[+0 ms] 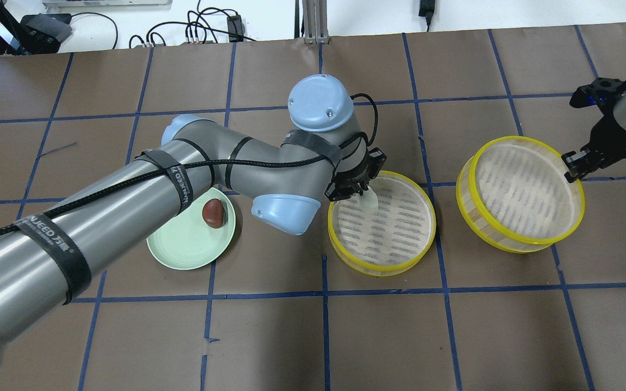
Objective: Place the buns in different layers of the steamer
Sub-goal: 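Release the white bun with the left gripper while the right brings the tier back, then stack the top tier with the right gripper while the left descends to the brown bun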
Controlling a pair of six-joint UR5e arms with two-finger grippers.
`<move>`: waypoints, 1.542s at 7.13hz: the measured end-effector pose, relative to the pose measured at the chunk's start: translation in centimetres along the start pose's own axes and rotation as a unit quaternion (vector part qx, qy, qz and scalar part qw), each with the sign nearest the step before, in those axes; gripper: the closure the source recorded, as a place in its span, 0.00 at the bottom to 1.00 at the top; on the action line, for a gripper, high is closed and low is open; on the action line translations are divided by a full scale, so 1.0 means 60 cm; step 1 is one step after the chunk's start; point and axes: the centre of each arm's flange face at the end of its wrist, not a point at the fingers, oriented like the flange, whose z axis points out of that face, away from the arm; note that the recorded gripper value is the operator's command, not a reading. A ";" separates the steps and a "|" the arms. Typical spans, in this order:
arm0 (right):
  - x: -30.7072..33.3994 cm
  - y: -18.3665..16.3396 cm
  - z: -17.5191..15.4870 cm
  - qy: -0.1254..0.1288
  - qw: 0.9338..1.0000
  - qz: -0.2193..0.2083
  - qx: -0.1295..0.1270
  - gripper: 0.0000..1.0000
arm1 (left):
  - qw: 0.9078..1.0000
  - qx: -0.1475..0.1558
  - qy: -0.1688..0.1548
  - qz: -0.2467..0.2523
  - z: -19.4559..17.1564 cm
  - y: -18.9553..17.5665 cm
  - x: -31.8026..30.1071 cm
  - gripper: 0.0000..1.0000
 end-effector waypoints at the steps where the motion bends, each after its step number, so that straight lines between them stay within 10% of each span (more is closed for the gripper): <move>1: 0.000 0.001 0.000 0.000 1.000 0.000 -0.001 0.92 | 1.000 -0.003 -0.003 0.000 0.010 0.013 0.001 0.00; 4: -0.004 0.002 -0.002 -0.002 1.000 0.002 -0.003 0.92 | 0.997 0.024 -0.016 0.074 0.002 0.005 -0.008 0.00; 6: -0.048 -0.009 -0.016 -0.004 1.000 0.010 -0.013 0.92 | 0.979 0.043 -0.057 0.192 -0.030 -0.124 -0.074 0.00; 9: -0.244 -0.059 -0.049 0.030 0.999 0.026 -0.028 0.92 | 0.962 0.006 -0.105 0.251 -0.099 -0.343 -0.260 0.00; 11: -0.371 -0.076 -0.044 0.049 0.997 0.057 -0.028 0.91 | 0.957 -0.031 -0.133 0.255 -0.064 -0.356 -0.335 0.00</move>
